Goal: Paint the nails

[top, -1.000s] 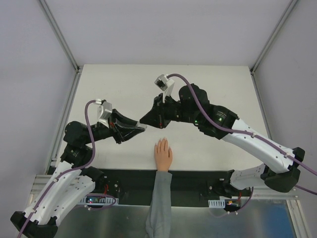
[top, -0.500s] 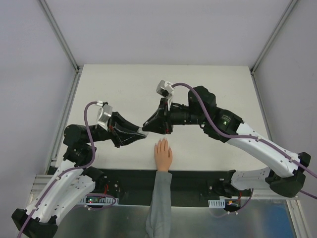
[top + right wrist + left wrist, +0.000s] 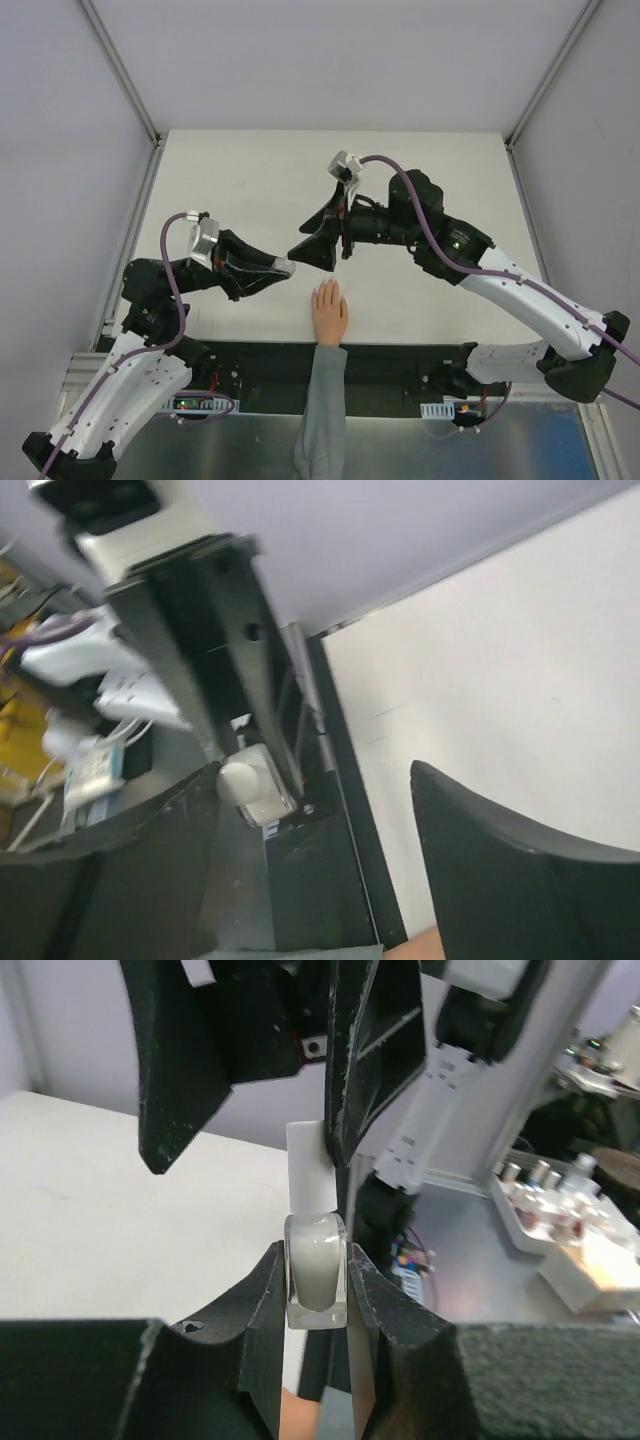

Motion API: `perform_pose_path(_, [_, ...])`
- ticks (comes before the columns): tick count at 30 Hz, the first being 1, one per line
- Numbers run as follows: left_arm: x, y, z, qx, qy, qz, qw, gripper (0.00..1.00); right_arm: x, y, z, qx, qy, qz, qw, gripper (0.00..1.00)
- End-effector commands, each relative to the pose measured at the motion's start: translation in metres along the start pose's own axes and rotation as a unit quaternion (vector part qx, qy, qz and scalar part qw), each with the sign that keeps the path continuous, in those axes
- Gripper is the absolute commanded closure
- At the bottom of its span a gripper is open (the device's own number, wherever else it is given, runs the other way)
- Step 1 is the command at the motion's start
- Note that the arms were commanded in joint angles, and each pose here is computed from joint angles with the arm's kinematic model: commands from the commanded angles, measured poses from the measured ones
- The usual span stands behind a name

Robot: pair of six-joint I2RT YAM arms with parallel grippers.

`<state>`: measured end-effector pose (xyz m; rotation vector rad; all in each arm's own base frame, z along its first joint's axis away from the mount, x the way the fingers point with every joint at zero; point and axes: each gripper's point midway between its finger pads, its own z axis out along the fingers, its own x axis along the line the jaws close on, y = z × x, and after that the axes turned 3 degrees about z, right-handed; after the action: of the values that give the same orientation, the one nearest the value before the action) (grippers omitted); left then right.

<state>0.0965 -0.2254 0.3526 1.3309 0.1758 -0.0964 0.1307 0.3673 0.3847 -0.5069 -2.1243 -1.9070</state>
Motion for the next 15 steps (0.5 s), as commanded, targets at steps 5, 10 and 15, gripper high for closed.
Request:
perform_pose_path(5, [0.064, 0.038, -0.013, -0.07, 0.195, 0.088, 0.974, 1.0, -0.058, 0.032, -0.019, -0.12, -0.286, 0.133, 0.941, 0.18])
perform_pose_path(10, [0.071, 0.047, -0.015, -0.076, 0.218, 0.099, 0.968, 1.0, -0.061, 0.043, -0.004, -0.145, -0.311, 0.134, 0.93, 0.18])
perform_pose_path(15, [0.07, 0.049, -0.017, -0.083, 0.224, 0.098, 0.966, 1.0, -0.05, 0.054, 0.016, -0.156, -0.3, 0.117, 0.934, 0.23])
